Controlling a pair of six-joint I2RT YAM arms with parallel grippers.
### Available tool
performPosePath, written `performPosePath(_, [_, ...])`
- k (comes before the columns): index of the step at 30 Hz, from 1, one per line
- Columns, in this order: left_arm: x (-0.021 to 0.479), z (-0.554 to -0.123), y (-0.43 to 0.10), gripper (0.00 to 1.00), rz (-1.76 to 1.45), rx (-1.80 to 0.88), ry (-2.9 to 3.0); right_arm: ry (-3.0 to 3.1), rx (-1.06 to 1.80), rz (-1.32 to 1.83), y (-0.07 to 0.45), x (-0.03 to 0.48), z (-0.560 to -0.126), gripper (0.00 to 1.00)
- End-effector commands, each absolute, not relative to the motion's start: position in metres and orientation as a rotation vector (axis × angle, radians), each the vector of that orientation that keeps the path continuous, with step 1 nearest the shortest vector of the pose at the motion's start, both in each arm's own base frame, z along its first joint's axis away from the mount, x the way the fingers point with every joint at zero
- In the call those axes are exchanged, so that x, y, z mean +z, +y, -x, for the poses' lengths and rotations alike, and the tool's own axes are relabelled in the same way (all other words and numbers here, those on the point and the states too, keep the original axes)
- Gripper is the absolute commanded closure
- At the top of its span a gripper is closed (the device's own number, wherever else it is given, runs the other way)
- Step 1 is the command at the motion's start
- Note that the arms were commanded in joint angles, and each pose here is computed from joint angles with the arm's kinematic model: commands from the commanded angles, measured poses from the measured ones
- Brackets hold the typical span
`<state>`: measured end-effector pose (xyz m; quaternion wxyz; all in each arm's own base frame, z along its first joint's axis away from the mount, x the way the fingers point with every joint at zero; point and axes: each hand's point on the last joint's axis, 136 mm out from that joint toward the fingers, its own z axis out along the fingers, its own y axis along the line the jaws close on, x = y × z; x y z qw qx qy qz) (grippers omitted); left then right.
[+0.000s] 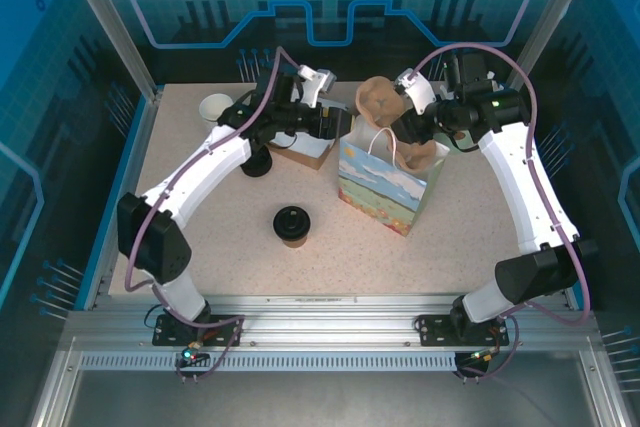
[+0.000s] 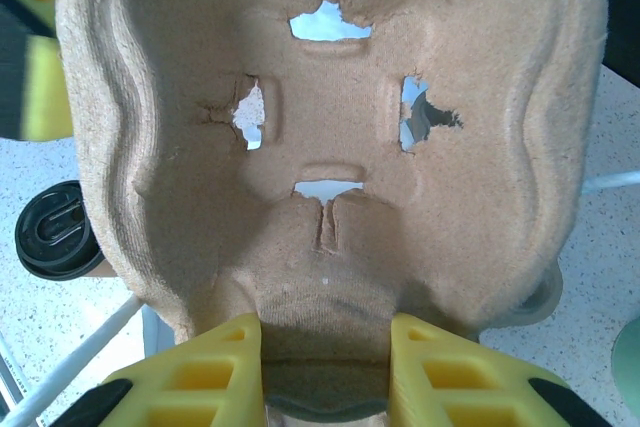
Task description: Pack the takeout coffee
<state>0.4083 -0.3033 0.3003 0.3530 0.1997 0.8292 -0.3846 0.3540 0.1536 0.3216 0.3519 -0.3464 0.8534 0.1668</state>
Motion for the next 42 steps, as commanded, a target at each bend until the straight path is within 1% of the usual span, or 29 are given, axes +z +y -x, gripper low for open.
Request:
performPosePath(1, [0.286, -0.412, -0.307, 0.33, -0.524, -0.968, 2.218, 2.214, 0.418, 0.901, 0.147, 0.321, -0.348, 0.71])
performPosePath(8, [0.283, -0.417, -0.320, 0.39, -0.538, -1.044, 2.223, 2.214, 0.402, 0.915, 0.144, 0.319, -0.344, 0.71])
performPosePath(13, [0.277, -0.422, -0.318, 0.44, -0.525, -1.028, 2.240, 2.208, 0.401, 0.926, 0.144, 0.320, -0.342, 0.71])
performPosePath(16, [0.275, -0.424, -0.318, 0.45, -0.517, -1.024, 2.246, 2.206, 0.395, 0.947, 0.143, 0.318, -0.338, 0.71])
performPosePath(42, [0.254, -0.436, -0.312, 0.46, -0.503, -1.011, 2.296, 2.214, 0.321, 1.118, 0.141, 0.298, -0.325, 0.71])
